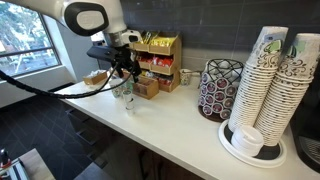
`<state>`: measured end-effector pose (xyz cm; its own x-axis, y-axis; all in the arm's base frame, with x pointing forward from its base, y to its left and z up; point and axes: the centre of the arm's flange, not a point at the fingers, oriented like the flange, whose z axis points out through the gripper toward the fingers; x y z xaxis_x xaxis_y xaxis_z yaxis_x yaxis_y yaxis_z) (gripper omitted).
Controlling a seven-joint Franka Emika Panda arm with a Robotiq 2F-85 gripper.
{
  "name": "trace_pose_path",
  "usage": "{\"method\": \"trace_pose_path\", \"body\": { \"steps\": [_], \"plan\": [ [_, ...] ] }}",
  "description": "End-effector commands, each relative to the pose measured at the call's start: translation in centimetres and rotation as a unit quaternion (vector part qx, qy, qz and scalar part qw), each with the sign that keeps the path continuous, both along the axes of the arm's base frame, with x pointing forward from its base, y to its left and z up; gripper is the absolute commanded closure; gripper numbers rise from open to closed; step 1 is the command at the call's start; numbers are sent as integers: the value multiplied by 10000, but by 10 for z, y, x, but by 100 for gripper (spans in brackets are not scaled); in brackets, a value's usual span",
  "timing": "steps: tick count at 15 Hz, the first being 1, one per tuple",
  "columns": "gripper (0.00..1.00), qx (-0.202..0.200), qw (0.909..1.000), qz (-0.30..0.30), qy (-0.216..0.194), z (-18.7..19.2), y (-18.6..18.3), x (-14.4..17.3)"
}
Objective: Stack the cups from the top cup to the bottom cup
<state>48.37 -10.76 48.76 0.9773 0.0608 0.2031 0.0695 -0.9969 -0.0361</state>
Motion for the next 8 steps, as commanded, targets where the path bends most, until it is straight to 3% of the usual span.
{"method": "trace_pose_path", "body": {
  "steps": [1, 5, 6, 8],
  "plan": [
    [0, 398, 9977, -545, -31, 33, -21, -25],
    [0, 504, 9927, -1063, -279, 56, -49, -44],
    [0, 321, 9959, -807, -261, 48, -41, -32],
    [0, 351, 9943, -951, -343, 55, -51, -38]
  ]
}}
